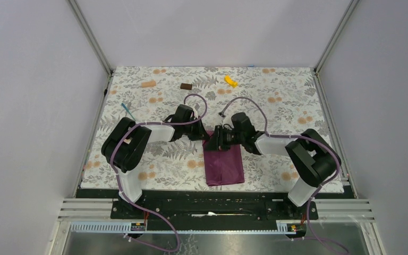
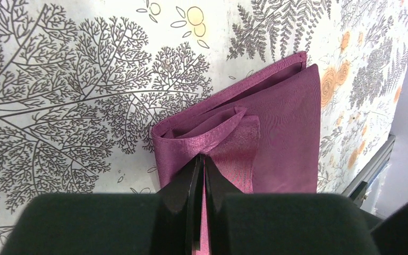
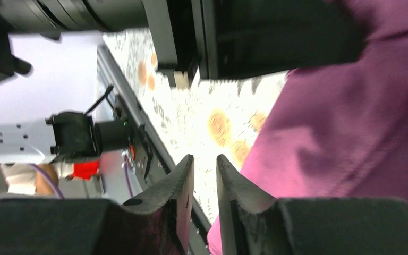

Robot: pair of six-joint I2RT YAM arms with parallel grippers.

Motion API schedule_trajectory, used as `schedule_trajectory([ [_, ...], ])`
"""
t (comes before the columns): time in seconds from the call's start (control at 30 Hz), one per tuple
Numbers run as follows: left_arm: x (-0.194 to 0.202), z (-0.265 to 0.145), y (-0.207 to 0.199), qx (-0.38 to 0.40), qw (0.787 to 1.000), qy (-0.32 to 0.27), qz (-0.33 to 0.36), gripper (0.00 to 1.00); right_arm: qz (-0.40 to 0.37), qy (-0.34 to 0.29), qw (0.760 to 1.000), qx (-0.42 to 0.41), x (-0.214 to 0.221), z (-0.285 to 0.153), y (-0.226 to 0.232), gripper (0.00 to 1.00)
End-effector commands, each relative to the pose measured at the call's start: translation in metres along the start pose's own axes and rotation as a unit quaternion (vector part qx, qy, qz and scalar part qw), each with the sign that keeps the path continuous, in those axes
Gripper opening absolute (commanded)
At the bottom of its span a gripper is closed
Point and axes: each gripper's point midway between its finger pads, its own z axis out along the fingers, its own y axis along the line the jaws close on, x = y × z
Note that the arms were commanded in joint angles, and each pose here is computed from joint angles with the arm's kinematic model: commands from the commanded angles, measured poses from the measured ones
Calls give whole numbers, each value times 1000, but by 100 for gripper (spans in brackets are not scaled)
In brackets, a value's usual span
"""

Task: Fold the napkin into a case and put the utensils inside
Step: Smooth out the 2/3-rectangle-folded napkin at the center of the board.

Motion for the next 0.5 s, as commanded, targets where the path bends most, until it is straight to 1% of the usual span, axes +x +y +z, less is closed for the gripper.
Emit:
schedule_trajectory([
  [0.0,14,7,20,-16,1000,8,-13,8,13,55,996,-67,34,17,22,26],
  [0.07,16,7,25,-26,999,7,-18,7,18,56,995,-83,36,25,23,25],
  [0.23,14,10,26,-30,999,6,-20,6,32,78,994,-75,54,35,8,23],
  [0.47,14,11,28,-35,999,5,-25,5,55,91,992,-67,88,28,-8,22],
])
